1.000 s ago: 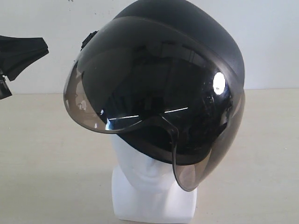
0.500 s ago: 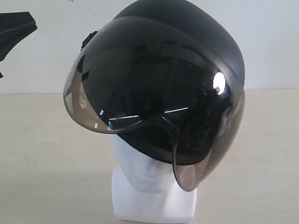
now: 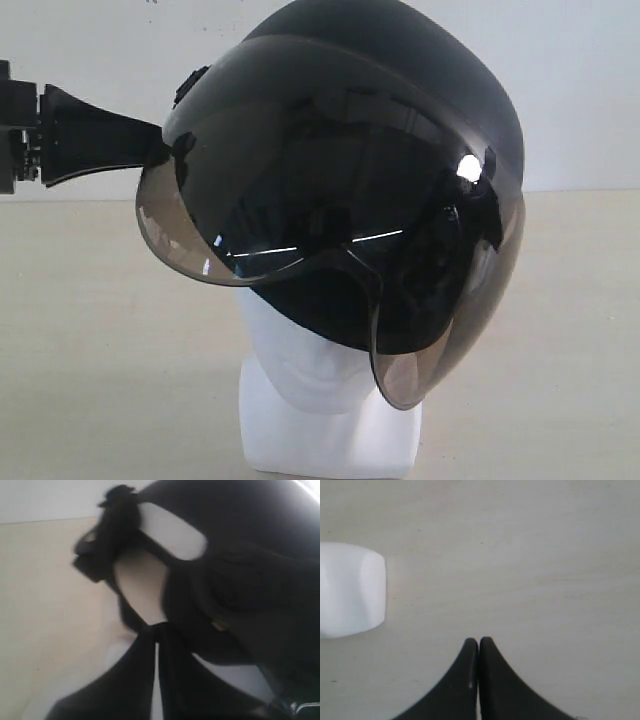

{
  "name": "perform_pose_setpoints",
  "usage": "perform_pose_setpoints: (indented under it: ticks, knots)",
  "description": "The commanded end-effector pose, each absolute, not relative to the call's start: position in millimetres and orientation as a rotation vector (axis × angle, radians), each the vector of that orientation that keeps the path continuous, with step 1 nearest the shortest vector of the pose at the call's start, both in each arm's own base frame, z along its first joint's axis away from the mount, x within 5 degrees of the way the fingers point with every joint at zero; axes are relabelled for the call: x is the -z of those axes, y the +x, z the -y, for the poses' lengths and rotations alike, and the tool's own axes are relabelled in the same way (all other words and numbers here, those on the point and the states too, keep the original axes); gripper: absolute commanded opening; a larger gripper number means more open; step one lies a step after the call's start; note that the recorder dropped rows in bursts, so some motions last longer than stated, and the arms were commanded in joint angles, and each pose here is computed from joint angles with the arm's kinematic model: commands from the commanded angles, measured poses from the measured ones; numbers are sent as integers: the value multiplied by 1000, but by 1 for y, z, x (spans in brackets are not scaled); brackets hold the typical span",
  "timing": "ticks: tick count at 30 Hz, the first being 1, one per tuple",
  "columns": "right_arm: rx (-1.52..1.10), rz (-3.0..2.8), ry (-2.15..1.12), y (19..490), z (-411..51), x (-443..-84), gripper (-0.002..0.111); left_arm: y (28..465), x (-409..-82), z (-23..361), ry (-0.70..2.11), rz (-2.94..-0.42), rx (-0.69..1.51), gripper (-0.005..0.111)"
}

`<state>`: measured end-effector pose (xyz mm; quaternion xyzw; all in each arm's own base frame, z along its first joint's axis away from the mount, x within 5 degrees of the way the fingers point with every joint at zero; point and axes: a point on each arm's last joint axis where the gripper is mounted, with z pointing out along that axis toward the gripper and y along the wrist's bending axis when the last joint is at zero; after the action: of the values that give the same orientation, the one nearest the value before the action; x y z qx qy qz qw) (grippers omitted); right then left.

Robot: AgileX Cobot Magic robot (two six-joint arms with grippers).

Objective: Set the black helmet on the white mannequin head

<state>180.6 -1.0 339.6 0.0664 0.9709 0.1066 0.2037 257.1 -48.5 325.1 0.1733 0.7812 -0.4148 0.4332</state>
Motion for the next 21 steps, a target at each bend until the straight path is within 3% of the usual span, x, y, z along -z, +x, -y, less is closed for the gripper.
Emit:
perform_pose_setpoints:
  ticks: [1, 5, 10, 21]
  knots:
    - [-376, -2685, 76, 182, -6, -343, 0, 236, -343, 81, 600, -1884, 1048, 4]
    - [-458, -2658, 20, 183, -12, -346, 0, 216, -357, 99, 698, -1809, 1042, 4]
    - [-527, -2647, 46, 199, -13, -339, 0, 208, -373, 94, 663, -1734, 893, 4]
    - [-681, -2479, 135, 246, -17, -326, 0, 211, -369, 85, 610, -1763, 891, 4]
